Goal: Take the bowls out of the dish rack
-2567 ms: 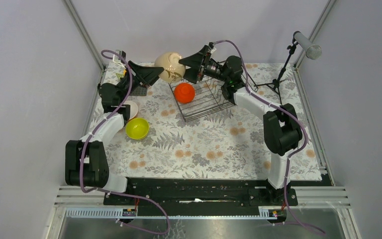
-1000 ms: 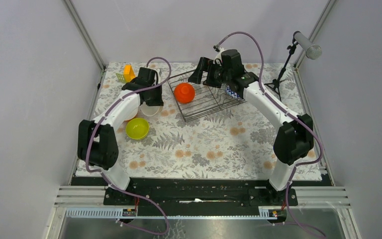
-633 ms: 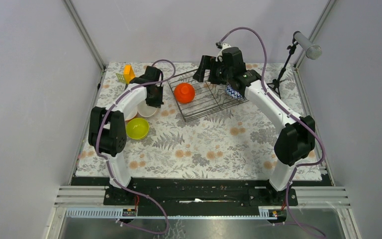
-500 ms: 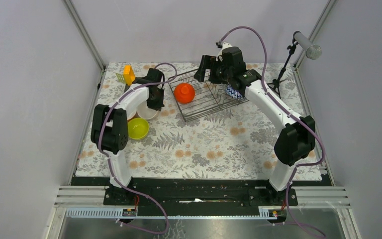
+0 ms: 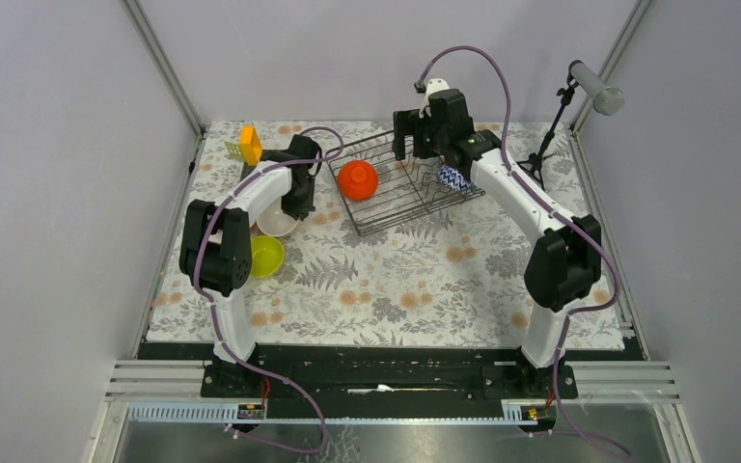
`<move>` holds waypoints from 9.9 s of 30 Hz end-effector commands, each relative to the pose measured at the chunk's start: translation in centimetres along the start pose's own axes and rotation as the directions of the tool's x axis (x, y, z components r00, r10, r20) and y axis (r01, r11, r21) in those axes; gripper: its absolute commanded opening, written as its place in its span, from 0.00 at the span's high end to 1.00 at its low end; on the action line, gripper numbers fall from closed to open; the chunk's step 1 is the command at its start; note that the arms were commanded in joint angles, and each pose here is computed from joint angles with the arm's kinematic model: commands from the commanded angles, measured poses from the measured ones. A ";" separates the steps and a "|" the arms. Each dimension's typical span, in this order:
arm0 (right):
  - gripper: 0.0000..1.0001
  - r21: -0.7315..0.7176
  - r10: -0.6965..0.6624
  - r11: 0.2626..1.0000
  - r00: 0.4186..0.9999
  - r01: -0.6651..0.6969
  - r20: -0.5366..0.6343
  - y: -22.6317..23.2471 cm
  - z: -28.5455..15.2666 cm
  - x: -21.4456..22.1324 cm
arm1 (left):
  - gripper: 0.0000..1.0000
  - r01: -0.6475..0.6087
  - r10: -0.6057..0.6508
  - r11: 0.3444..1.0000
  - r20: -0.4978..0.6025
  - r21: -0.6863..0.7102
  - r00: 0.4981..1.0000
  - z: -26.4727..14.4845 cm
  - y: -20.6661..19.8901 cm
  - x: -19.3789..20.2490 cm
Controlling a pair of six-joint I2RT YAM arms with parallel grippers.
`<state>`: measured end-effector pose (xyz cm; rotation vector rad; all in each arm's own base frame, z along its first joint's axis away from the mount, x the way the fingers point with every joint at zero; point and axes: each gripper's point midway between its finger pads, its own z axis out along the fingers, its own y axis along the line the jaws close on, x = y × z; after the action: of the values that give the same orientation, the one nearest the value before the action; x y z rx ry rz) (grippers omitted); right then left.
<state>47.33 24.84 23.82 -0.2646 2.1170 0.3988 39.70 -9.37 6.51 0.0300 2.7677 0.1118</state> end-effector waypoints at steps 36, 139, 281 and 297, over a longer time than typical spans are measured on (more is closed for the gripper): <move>0.00 0.033 -0.675 0.721 0.713 0.692 -0.190 -11.2 9.3 -0.4 | 0.19 0.201 -0.315 0.893 0.240 0.403 0.918 -12.9 -3.9 0.0; 0.36 0.406 -0.718 0.314 0.495 0.858 -0.489 -16.0 8.1 -1.2 | 0.18 0.188 -0.347 0.875 0.306 0.447 0.887 -14.0 -4.3 -2.2; 0.39 0.431 0.714 0.671 0.682 -0.603 -0.157 -17.4 -10.9 23.4 | 0.16 0.105 -0.376 0.823 0.396 0.558 0.838 -17.4 -5.0 -1.8; 0.13 0.296 0.061 0.955 0.992 -0.024 -0.115 -12.6 -8.0 5.3 | 0.16 0.119 -0.378 0.811 0.357 0.573 0.854 -16.1 -5.5 -0.7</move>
<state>39.70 7.77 20.17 0.2202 2.2797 0.2496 34.42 -15.78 20.96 -0.1659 2.2404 -0.6382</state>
